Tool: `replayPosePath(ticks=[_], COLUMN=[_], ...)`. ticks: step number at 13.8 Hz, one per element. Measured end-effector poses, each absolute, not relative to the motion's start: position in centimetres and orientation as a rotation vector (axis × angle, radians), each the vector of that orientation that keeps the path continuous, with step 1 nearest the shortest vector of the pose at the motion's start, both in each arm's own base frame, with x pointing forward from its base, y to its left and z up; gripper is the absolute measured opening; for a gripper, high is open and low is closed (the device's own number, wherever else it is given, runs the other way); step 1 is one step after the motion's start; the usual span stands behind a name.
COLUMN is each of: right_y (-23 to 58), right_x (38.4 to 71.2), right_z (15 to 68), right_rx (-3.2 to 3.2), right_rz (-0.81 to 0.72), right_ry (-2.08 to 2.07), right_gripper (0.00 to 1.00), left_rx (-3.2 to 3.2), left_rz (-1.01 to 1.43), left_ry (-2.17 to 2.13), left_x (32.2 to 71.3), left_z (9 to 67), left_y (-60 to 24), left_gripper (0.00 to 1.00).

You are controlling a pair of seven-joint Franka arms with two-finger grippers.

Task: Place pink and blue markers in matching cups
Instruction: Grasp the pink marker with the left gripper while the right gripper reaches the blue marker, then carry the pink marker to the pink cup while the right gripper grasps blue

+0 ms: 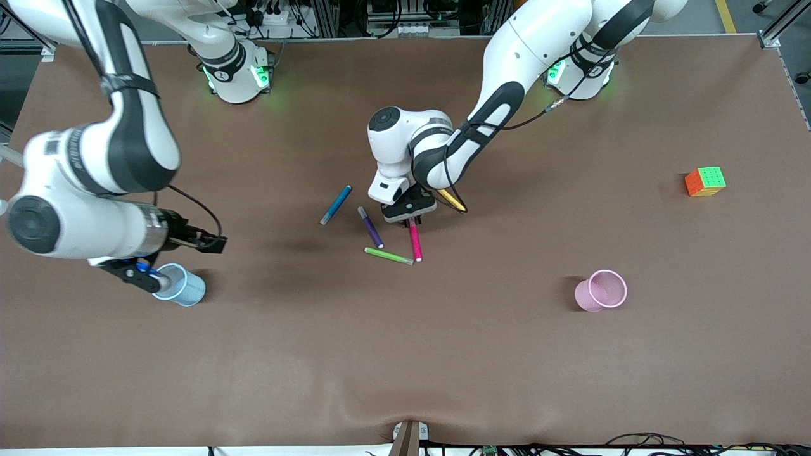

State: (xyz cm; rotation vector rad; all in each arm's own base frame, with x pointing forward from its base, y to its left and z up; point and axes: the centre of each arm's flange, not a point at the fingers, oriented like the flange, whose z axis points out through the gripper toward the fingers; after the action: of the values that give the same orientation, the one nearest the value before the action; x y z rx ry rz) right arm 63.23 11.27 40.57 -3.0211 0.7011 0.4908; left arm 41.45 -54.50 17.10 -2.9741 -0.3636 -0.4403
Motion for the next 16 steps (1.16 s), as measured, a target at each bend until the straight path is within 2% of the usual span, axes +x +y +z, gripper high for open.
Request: replayPosePath(ticks=[2,5,8,14,16], right_y=[13.0,16.0,18.8,24.0,25.3], right_x=[62.4,61.0,59.3,55.7,54.8], right_z=[38.0,34.9,31.0,24.0,22.7], right_rx=[-3.025,-3.043,-3.055,-3.076,-3.080], right_rz=[0.516,0.517,0.468,0.344,0.329], right_ry=[0.753,0.759,0.768,0.733,0.742], right_gripper=[1.00,1.00,1.00,1.00,0.85], left_rx=[-2.981,-2.979,-2.981,-2.988,-3.000], left_rz=[-0.445,-0.464,-0.500,-0.577,-0.519], left_ry=[-0.359,-0.349,-0.395,-0.664,-0.737], left_x=[41.5,41.7,43.8,50.6,52.8], left_z=[17.1,17.2,18.5,29.0,32.2], left_y=[-54.7,-54.6,-54.0,-49.6,-47.0], left_gripper=[0.19,0.18,0.18,0.18,0.18])
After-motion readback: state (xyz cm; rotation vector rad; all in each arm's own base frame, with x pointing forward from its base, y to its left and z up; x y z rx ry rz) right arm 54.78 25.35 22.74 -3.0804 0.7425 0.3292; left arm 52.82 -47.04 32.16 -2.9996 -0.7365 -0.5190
